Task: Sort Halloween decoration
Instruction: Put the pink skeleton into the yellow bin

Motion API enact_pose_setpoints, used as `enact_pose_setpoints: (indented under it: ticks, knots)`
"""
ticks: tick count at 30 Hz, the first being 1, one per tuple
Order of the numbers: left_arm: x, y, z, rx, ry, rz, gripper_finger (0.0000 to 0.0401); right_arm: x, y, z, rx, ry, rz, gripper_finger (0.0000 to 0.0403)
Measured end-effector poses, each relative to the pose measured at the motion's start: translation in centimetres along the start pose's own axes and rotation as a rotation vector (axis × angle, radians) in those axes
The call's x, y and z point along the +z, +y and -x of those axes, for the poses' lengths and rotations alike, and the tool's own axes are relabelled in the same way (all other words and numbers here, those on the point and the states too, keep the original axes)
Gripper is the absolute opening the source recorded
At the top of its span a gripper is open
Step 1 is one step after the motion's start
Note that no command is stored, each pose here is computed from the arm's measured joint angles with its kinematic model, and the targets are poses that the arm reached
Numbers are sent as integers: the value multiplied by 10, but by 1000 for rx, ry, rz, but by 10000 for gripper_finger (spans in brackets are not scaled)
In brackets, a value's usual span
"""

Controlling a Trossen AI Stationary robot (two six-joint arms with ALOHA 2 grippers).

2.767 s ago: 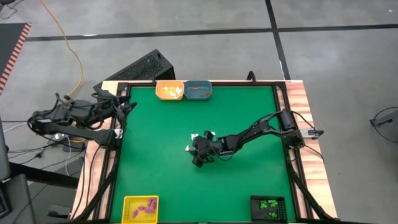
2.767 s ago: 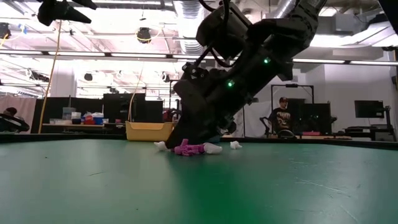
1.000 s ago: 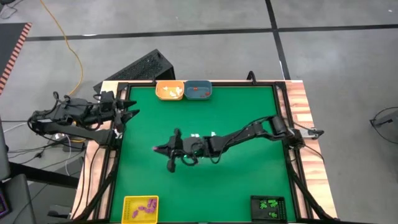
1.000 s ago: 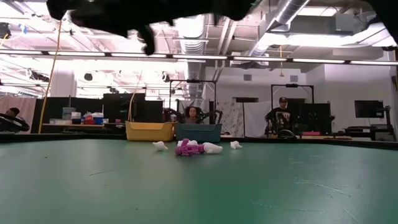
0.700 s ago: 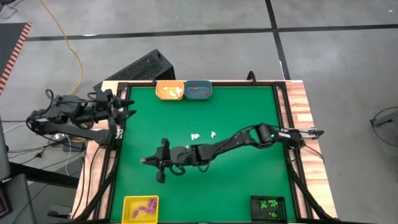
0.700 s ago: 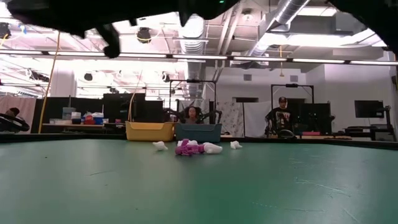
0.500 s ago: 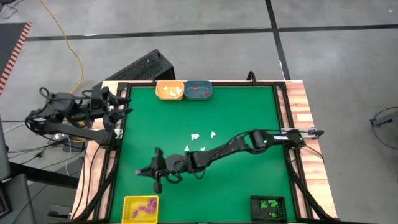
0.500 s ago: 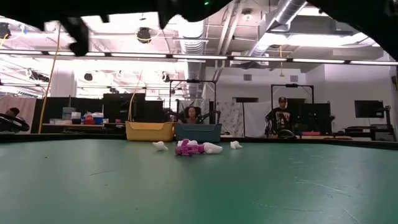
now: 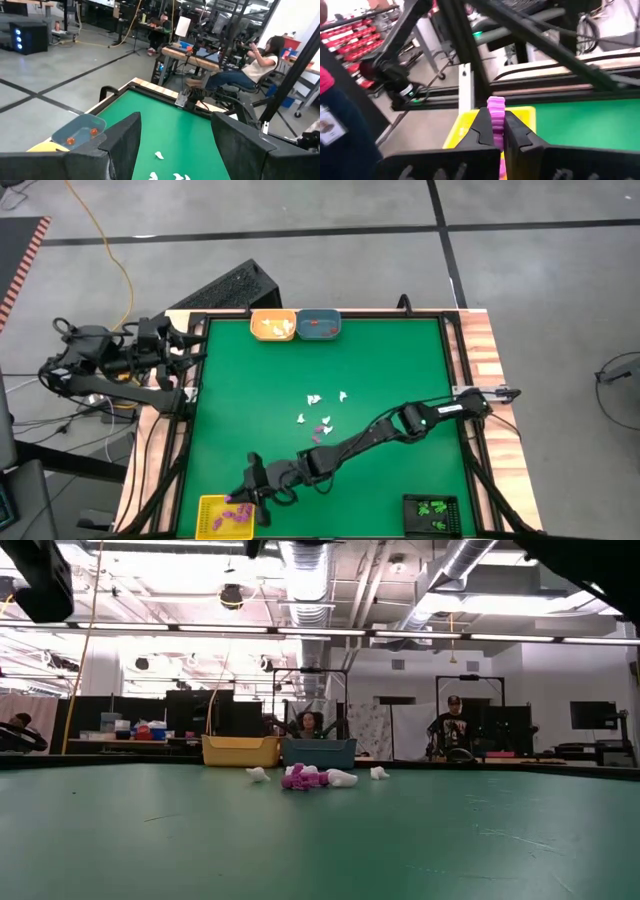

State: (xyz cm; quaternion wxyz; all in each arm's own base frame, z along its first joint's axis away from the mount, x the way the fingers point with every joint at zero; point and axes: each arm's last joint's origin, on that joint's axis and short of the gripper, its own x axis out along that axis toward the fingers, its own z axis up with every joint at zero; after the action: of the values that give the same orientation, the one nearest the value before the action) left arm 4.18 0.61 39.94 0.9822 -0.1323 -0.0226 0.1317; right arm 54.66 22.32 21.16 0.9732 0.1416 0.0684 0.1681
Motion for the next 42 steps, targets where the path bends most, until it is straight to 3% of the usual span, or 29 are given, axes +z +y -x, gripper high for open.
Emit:
enact_pose_setpoints:
  ticks: [7,15,20,31,42]
  knots:
    - [-3,1,0,17,28,10,231,-10,20,1,27,49,-27,9]
    - [-4,2,0,39,35,36,231,-34,16,-8,30,-12,-85,9]
    - [-4,2,0,39,35,39,231,-32,16,-7,9,-23,-86,11]
    - [-4,2,0,39,34,53,231,-32,14,-7,2,-16,-85,64]
    - [-4,2,0,39,34,53,231,-33,14,-7,-2,-5,-118,72]
